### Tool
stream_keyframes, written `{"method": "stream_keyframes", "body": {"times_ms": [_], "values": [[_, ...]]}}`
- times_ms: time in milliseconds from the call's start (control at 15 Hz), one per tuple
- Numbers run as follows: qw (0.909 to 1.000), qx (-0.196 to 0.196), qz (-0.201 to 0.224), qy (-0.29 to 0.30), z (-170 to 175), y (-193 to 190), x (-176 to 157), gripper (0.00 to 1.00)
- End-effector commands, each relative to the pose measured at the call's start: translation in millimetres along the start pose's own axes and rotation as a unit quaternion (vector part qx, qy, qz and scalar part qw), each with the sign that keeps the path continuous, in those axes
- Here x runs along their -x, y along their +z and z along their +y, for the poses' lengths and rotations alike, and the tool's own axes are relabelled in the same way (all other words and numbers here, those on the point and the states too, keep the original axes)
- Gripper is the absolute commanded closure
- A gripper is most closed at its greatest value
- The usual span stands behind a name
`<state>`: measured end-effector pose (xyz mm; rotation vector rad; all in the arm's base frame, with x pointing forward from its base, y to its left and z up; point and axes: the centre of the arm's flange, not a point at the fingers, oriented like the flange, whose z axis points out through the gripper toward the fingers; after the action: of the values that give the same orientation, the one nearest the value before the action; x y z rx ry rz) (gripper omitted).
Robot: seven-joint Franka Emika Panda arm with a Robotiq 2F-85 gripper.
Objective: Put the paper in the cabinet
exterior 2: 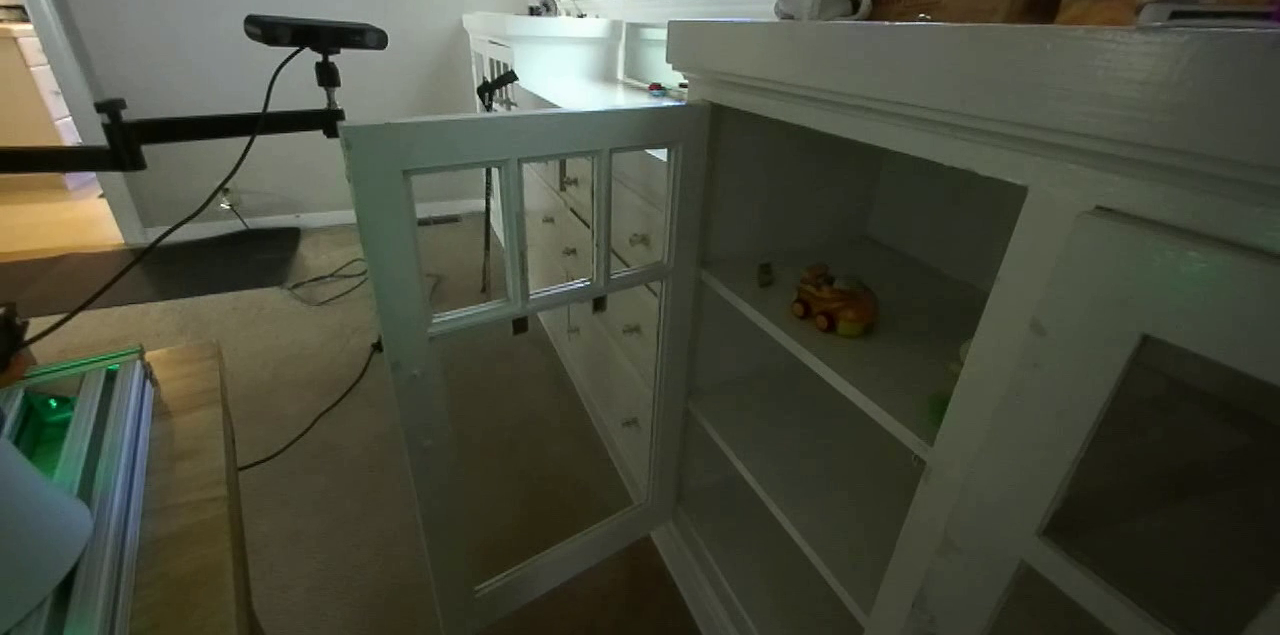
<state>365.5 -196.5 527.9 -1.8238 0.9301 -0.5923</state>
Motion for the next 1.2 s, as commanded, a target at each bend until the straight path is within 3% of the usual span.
{"method": "stream_keyframes", "body": {"times_ms": [0, 333, 600, 800, 1133], "values": [[0.9996, 0.022, -0.002, 0.018, 34.8, -37.6, 35.8, 0.99], [0.9986, 0.039, -0.001, 0.036, 88.0, -46.6, 47.6, 0.99], [0.9984, 0.028, -0.008, 0.048, 121.9, -29.1, 42.9, 0.99], [0.9999, 0.012, 0.010, 0.007, 143.9, -10.6, 25.3, 0.99], [0.9981, 0.025, 0.034, -0.045, 179.4, 16.1, -1.3, 0.99]]}}
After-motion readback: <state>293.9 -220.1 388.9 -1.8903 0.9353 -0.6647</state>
